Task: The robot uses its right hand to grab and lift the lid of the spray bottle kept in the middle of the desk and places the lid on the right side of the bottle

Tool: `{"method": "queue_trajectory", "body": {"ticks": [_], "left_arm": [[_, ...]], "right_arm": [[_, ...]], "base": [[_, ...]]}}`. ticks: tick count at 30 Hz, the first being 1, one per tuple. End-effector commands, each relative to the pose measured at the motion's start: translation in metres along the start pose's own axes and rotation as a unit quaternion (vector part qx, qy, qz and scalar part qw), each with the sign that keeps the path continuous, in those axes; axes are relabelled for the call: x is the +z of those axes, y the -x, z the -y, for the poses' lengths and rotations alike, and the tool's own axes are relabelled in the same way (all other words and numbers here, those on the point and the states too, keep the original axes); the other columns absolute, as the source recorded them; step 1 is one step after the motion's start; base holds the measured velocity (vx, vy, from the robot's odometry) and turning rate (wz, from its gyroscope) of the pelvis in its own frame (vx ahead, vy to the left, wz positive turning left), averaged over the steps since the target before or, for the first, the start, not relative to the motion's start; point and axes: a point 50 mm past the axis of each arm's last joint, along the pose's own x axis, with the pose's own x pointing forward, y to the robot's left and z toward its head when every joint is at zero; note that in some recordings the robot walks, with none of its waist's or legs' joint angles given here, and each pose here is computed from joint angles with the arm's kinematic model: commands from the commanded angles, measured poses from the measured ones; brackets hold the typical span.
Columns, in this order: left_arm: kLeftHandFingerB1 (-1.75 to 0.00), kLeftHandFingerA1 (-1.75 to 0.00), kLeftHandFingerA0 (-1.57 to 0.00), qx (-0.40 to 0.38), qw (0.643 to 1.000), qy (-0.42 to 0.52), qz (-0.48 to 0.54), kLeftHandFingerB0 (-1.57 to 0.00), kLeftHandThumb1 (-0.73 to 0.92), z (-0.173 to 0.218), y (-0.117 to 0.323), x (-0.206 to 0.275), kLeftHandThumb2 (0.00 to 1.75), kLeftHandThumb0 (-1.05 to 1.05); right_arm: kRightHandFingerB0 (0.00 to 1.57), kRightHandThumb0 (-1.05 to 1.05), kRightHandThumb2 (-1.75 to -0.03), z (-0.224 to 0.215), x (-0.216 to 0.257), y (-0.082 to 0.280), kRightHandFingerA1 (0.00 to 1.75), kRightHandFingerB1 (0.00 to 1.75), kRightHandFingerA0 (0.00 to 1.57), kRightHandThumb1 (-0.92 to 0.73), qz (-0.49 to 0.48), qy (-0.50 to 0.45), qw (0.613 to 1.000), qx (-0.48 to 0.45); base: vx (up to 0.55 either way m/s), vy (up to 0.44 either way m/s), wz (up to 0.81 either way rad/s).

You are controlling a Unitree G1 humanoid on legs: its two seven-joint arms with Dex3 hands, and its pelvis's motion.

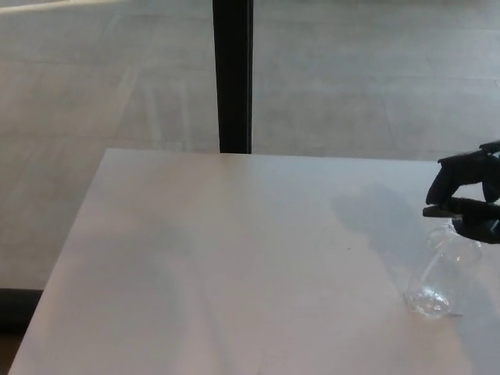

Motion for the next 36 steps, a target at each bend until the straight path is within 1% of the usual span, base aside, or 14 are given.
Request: {"method": "queue_trajectory", "body": {"ticks": [1,10,11,13,19,20,21,24,25,27,28,34,35,36], "left_arm": [[-0.38,-0.49,-0.54,-0.038,0.996,-0.015,0.080,-0.38,0.88,-0.005,0.001,0.030,0.66,-0.78],[-0.39,-0.53,-0.53,-0.040,0.996,-0.016,0.075,-0.36,0.88,-0.007,0.004,0.023,0.66,-0.78],[-0.53,-0.62,-0.50,-0.029,0.997,-0.002,0.068,-0.31,0.69,-0.007,0.004,0.020,1.07,-0.74],[-0.39,-0.50,-0.56,-0.026,0.997,-0.004,0.066,-0.36,0.88,-0.008,0.004,0.019,0.66,-0.76],[-0.39,-0.49,-0.55,-0.029,0.997,-0.022,0.062,-0.36,0.89,-0.010,0.006,0.016,0.67,-0.77],[-0.51,-0.60,-0.45,-0.030,0.997,-0.025,0.062,-0.26,0.71,-0.010,0.007,0.015,1.09,-0.75],[-0.52,-0.60,-0.47,-0.031,0.997,-0.026,0.062,-0.30,0.72,-0.010,0.007,0.015,1.08,-0.78],[-0.51,-0.60,-0.47,-0.031,0.997,-0.022,0.060,-0.29,0.72,-0.010,0.007,0.014,1.08,-0.78],[-0.37,-0.49,-0.55,-0.028,0.998,-0.027,0.058,-0.37,0.89,-0.010,0.007,0.014,0.67,-0.79],[-0.38,-0.49,-0.53,-0.031,0.998,-0.019,0.056,-0.37,0.89,-0.009,0.006,0.013,0.67,-0.77],[-0.52,-0.60,-0.47,-0.033,0.998,-0.019,0.056,-0.31,0.72,-0.008,0.006,0.012,1.08,-0.78],[-0.38,-0.48,-0.53,-0.031,0.998,-0.010,0.057,-0.36,0.87,-0.008,0.006,0.013,0.66,-0.77],[-0.51,-0.59,-0.47,-0.029,0.998,-0.010,0.055,-0.30,0.72,-0.008,0.005,0.013,1.07,-0.77],[-0.38,-0.48,-0.55,-0.028,0.998,-0.010,0.060,-0.38,0.88,-0.007,0.005,0.014,0.67,-0.76]], "right_arm": [[0.83,-0.20,-0.97,0.030,-0.007,-0.005,1.61,1.12,0.89,-0.64,-0.010,-0.015,0.996,-0.087],[0.84,-0.16,-1.02,0.104,-0.017,-0.003,1.64,1.15,0.88,-0.61,-0.033,-0.084,0.979,-0.182],[0.86,-0.15,-1.06,0.123,-0.019,0.000,1.56,1.11,0.88,-0.57,-0.037,-0.094,0.974,-0.203],[0.86,-0.14,-1.05,0.130,-0.020,0.002,1.52,1.10,0.88,-0.56,-0.039,-0.097,0.972,-0.211],[0.91,-0.14,-1.05,0.166,-0.033,0.015,1.47,1.08,0.90,-0.53,-0.050,-0.111,0.955,-0.272],[0.91,-0.16,-1.09,0.168,-0.037,0.017,1.47,1.10,0.91,-0.51,-0.058,-0.114,0.951,-0.282],[0.92,-0.14,-1.08,0.168,-0.040,0.020,1.46,1.09,0.93,-0.52,-0.065,-0.118,0.948,-0.290],[0.91,-0.13,-1.10,0.163,-0.048,0.025,1.47,1.11,0.92,-0.49,-0.072,-0.131,0.944,-0.295],[0.92,-0.09,-1.03,0.156,-0.052,0.029,1.45,1.09,0.93,-0.53,-0.082,-0.130,0.944,-0.292],[0.94,-0.10,-1.06,0.135,-0.062,0.035,1.40,1.07,0.95,-0.51,-0.103,-0.146,0.943,-0.280],[0.93,-0.10,-1.05,0.117,-0.068,0.039,1.38,1.06,0.96,-0.51,-0.105,-0.161,0.945,-0.265],[0.90,-0.17,-0.89,0.039,-0.075,0.052,1.57,0.99,0.86,-0.63,-0.184,-0.160,0.957,-0.160],[0.91,-0.16,-0.89,0.026,-0.074,0.054,1.60,0.99,0.87,-0.63,-0.192,-0.165,0.956,-0.147],[0.92,-0.19,-0.89,0.005,-0.074,0.058,1.59,0.97,0.90,-0.63,-0.206,-0.167,0.956,-0.124]], "base": [[0.00,0.000,0.00],[0.00,0.000,0.00],[0.00,0.000,0.00],[0.00,0.000,0.00],[0.00,0.000,0.00],[0.00,0.000,0.00],[0.00,0.000,0.00],[0.00,0.000,0.00],[0.00,0.000,0.00],[0.00,0.000,0.00],[0.00,0.000,0.00],[0.00,0.000,0.00],[0.00,0.000,0.00],[0.00,0.000,0.00]]}}
